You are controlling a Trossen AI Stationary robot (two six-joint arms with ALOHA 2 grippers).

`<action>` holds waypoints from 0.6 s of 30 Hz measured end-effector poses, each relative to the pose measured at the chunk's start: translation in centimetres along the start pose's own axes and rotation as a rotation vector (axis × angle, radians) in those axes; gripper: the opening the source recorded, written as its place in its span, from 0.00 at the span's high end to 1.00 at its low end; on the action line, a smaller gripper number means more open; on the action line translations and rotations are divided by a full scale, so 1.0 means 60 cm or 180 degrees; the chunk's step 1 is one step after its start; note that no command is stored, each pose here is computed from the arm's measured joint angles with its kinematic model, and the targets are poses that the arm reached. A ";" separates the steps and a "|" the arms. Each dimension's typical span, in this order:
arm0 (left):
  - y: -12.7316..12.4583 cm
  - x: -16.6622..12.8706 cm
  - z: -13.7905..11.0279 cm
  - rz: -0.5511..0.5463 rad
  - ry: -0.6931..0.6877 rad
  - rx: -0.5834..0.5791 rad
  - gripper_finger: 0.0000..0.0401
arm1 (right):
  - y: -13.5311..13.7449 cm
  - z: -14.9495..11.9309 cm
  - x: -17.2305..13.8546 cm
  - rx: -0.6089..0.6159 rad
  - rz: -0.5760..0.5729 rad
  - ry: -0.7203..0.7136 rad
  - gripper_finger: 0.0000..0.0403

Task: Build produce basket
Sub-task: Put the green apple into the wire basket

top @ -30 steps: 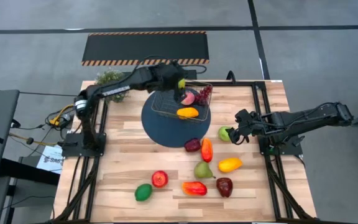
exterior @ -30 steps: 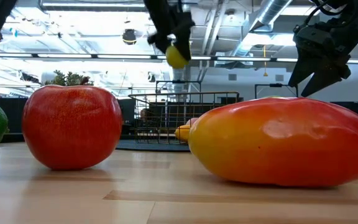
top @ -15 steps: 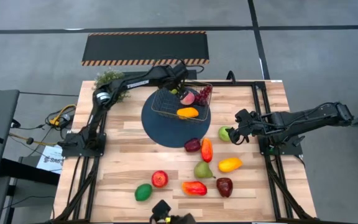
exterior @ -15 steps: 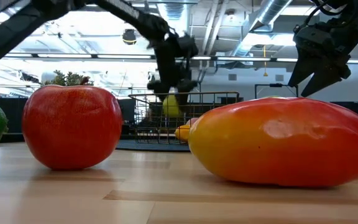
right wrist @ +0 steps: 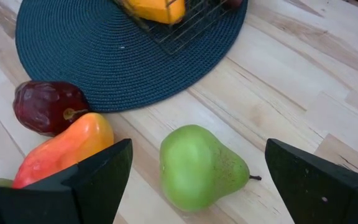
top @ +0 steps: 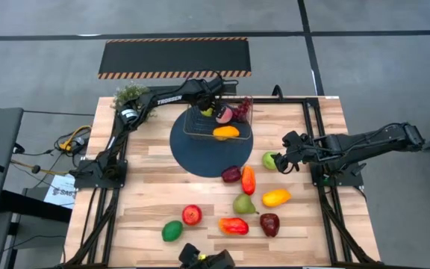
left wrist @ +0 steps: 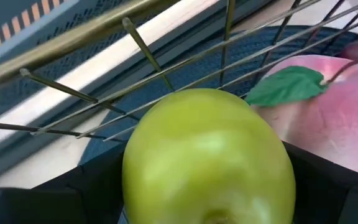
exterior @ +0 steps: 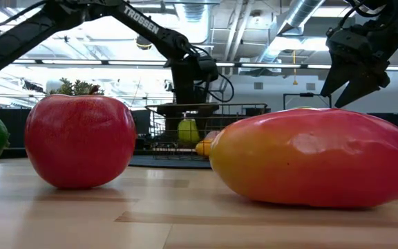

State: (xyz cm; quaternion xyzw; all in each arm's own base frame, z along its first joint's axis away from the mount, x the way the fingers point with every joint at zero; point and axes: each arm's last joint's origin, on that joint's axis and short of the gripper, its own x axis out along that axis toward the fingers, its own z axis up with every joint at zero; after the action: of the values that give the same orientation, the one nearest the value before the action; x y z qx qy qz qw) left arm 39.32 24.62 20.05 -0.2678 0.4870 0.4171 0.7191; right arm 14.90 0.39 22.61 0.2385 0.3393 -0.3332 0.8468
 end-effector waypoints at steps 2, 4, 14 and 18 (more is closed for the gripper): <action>-0.002 -0.001 -0.006 0.0033 0.0088 -0.0018 0.18 | 0.000 0.000 0.000 0.0000 0.0000 0.0000 0.04; -0.006 -0.002 -0.014 0.0054 0.0175 0.0007 0.18 | 0.000 0.000 0.000 -0.0001 -0.0001 0.0001 0.04; -0.030 -0.018 -0.019 0.0068 0.0135 0.0636 0.18 | -0.001 0.001 0.000 -0.0018 -0.0052 -0.0062 0.04; -0.034 -0.020 -0.024 0.0074 0.0193 0.1221 0.18 | -0.001 0.001 0.000 -0.0024 -0.0042 -0.0050 0.04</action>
State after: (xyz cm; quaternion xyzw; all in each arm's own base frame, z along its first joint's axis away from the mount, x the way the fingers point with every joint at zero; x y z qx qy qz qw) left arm 40.15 22.05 20.54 -0.1326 0.5821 0.3167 0.7371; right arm 14.88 0.33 22.63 0.2304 0.3355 -0.3394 0.8481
